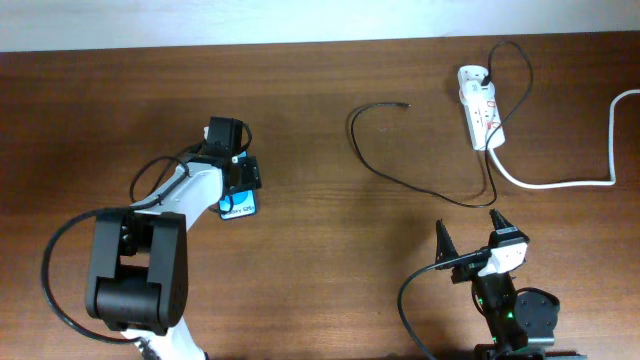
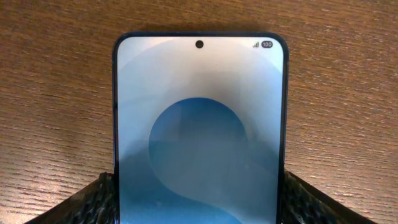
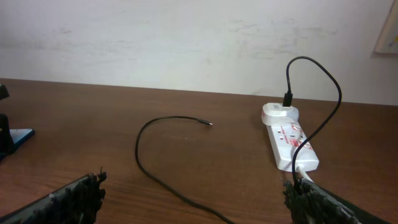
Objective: Plug charger to phone and switch on socket
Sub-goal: 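Lift the phone with the left gripper and tilt it upright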
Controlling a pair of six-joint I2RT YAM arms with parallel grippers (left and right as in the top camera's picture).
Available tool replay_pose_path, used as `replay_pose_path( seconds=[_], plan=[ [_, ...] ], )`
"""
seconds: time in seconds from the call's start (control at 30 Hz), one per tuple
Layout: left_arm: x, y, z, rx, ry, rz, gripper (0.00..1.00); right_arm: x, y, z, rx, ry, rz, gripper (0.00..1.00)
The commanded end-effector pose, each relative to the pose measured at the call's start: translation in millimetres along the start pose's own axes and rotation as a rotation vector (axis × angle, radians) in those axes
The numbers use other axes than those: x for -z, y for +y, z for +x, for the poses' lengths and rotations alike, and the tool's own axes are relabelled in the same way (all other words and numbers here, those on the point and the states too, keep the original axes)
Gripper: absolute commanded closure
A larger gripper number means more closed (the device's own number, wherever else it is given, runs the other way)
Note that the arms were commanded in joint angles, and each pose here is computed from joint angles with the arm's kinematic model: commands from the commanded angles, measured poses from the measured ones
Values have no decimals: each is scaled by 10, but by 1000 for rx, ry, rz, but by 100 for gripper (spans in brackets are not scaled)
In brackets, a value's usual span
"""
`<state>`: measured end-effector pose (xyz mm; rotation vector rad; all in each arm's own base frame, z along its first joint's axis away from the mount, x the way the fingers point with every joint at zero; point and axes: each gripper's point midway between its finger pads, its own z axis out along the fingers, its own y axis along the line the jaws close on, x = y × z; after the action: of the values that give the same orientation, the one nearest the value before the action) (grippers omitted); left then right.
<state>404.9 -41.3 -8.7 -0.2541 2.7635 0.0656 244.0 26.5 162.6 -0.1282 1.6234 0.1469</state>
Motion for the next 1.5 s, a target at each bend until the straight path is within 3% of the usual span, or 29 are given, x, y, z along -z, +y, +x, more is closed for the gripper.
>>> replay_pose_path(
  seconds=[0.0, 0.07, 0.1, 0.23, 0.5, 1.03, 1.47],
  plan=[
    [-402, 87, 810, 13, 252, 1, 18, 1, -26, 26, -13, 5, 13, 2],
    [-400, 89, 815, 13, 254, 1, 4, 1, -26, 26, -13, 5, 13, 2],
    [-400, 89, 817, 12, 255, 0, 5, 1, -26, 26, -13, 5, 13, 2],
    [-398, 92, 825, 12, 258, -1, 24, 1, -26, 26, -13, 5, 13, 2],
    [-381, 89, 825, 11, 268, -1, 39, 1, -26, 25, -13, 4, 13, 2],
    [433, -48, 66, 6, 334, -20, 52, 1, -26, 26, -13, 5, 13, 2],
    [1485, -68, -441, 18, 210, 24, 56, 1, -26, 25, -13, 4, 13, 2]
  ],
)
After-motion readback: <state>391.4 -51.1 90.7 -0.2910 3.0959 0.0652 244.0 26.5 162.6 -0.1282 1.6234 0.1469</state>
